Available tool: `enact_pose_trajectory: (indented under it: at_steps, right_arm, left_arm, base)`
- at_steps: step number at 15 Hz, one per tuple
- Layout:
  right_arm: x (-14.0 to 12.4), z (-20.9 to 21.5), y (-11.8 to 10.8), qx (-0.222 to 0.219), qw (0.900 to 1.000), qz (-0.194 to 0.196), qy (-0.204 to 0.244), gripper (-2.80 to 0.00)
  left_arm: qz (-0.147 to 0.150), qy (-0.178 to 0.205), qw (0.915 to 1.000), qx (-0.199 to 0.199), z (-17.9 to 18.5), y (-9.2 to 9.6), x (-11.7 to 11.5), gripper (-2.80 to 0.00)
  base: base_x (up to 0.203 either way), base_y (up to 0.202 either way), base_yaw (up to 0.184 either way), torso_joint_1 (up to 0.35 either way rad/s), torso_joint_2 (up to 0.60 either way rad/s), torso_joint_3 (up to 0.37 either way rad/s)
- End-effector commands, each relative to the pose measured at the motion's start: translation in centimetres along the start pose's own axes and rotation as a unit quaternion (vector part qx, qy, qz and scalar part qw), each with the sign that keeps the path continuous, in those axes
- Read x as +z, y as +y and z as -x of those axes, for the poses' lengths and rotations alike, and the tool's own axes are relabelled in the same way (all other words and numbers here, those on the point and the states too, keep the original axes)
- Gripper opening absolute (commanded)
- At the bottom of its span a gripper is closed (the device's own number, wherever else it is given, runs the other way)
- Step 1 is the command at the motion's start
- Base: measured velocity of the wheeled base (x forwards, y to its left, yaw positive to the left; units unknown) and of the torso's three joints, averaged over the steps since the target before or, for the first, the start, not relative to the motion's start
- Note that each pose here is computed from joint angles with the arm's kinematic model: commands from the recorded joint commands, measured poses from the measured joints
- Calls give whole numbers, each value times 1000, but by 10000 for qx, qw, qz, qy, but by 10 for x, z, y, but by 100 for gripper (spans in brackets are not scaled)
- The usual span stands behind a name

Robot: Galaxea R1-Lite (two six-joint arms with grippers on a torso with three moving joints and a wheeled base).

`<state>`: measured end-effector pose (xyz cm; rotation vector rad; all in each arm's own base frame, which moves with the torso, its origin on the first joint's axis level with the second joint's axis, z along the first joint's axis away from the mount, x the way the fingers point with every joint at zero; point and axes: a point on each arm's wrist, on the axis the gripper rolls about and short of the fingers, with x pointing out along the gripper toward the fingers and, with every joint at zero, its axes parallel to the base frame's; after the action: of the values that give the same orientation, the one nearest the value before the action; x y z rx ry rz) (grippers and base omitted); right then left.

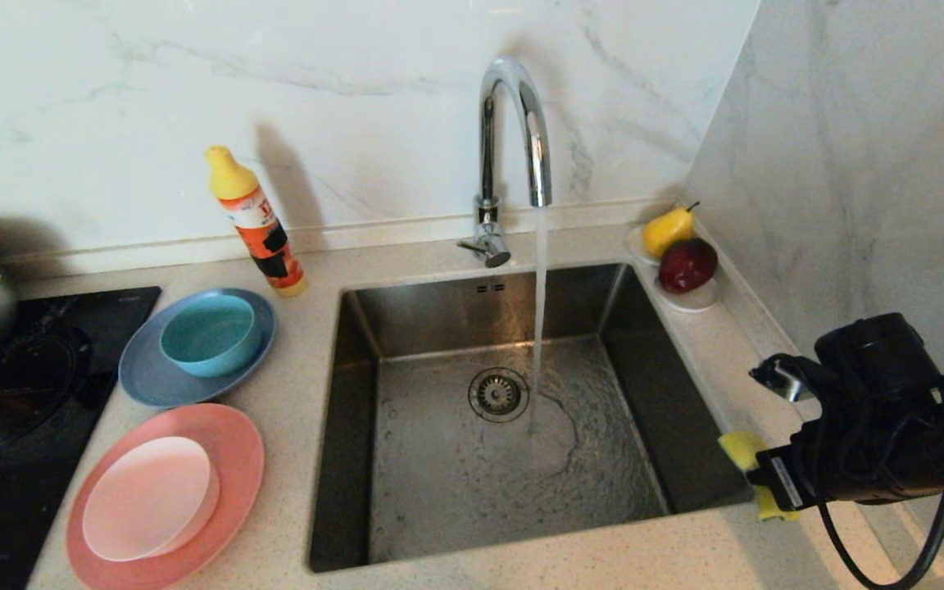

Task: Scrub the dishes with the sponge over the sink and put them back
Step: Pick up a bowl and the sponge

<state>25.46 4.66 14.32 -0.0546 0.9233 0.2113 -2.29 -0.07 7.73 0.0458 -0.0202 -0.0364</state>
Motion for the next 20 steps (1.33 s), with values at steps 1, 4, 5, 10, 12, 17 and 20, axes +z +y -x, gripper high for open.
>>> enact_pose_trajectory:
  at_steps: [1,4,5,10,12,17,20]
  right_arm:
    - [6,19,11,129,9992,112,-348,-280]
    - [6,47,22,259,9973,195,-658,-280]
    - [4,60,24,298,9966,212,-733,-280]
    - [4,107,43,677,9908,383,-1108,-280]
    - [9,112,47,754,9908,273,-1086,-280]
    - [10,119,57,912,9917,292,-857,-280]
    - [8,120,57,890,9933,290,-678,-280]
  left_arm:
    - [1,89,10000,-3,-1,0,-5,-280]
    - [1,89,10000,-4,-1,0,-5,-280]
    - [1,89,10000,-4,-1,0,-5,-280]
    - [1,89,10000,-5,-1,0,-5,-280]
    - [0,89,10000,-2,-1,0,-5,-280]
    - [-60,112,9999,-6,-1,0,-5,-280]
    - [-37,81,10000,-4,-1,0,-5,-280]
  base:
    - [0,0,0,0,0,0]
    - [0,0,0,0,0,0]
    - [0,0,0,0,0,0]
    - [0,0,0,0,0,0]
    - [0,0,0,0,0,0]
    - [0,0,0,0,0,0]
    - [0,0,0,0,0,0]
